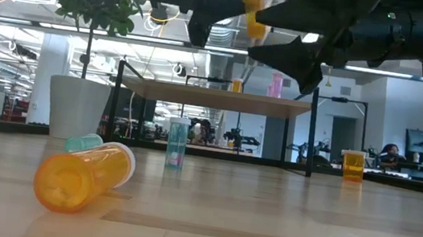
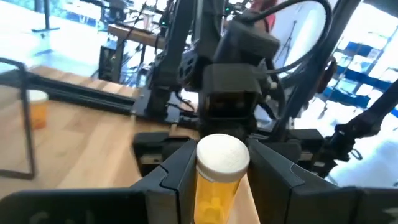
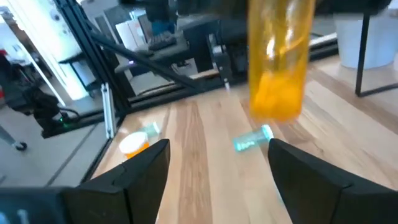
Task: Pick and place medicine bottles onto shelf by color
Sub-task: Put the right orange pill bottle on the shelf aligned with the other orange pill bottle
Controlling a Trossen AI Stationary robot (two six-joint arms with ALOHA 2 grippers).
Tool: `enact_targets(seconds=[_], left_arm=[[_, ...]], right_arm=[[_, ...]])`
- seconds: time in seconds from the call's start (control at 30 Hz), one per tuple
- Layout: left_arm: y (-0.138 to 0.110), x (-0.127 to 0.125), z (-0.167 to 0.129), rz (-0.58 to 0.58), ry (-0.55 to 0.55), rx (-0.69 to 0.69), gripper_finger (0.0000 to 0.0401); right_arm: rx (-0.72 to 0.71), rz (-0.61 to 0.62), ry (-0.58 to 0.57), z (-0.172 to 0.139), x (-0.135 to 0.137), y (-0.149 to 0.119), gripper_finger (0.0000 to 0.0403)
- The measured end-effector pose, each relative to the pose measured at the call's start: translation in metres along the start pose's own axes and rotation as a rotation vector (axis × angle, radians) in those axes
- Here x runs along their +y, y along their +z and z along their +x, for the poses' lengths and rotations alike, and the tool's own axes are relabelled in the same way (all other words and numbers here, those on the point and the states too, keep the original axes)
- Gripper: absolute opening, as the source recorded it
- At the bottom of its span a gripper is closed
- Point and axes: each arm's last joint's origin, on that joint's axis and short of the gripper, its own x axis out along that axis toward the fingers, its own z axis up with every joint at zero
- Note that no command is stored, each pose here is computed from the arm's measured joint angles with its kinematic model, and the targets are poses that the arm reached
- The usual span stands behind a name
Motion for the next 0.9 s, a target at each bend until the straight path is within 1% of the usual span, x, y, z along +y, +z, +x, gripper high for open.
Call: enact_targets(seconds=[0.1, 0.13, 0.2, 0.3, 0.43, 0.5, 0.6, 0.7, 0.8, 0.9], left_arm=[[0.01, 0.004, -0.006, 0.042, 0.03, -0.009, 0.0107], [0.013, 0.007, -0.009, 0.057, 0.043, -0.011, 0.0107], [0.02, 0.012, -0.014, 0.076, 0.087, -0.022, 0.0107], [0.032, 0.022, -0.021, 0.132, 0.172, -0.056, 0.0107], [0.046, 0.046, -0.03, 0.207, 0.326, -0.099, 0.0107], [0.05, 0.064, -0.035, 0.198, 0.373, -0.112, 0.0109], [0.056, 0.086, -0.04, 0.164, 0.38, -0.14, 0.0114], [0.059, 0.102, -0.045, 0.145, 0.394, -0.137, 0.0117], [0.07, 0.109, -0.046, 0.146, 0.409, -0.129, 0.0118], [0.085, 0.108, -0.042, 0.19, 0.411, -0.111, 0.0118]], right_arm=[[0.024, -0.009, -0.008, -0.001, -0.001, -0.001, 0.0296], [0.01, -0.004, -0.003, -0.002, 0.0, 0.001, 0.0296], [-0.024, 0.005, 0.009, -0.001, 0.002, 0.006, 0.0296], [-0.019, -0.005, 0.007, -0.002, 0.001, 0.005, 0.0297], [-0.007, -0.009, 0.003, -0.002, 0.001, 0.004, 0.0297], [-0.011, -0.01, 0.004, -0.002, 0.001, 0.004, 0.0297], [-0.013, -0.022, 0.004, -0.002, 0.001, 0.004, 0.0297], [-0.015, -0.023, 0.001, -0.001, 0.0, 0.005, 0.0297], [-0.02, -0.023, -0.007, 0.0, -0.003, 0.006, 0.0297], [-0.026, -0.022, -0.019, 0.001, -0.006, 0.007, 0.0297]])
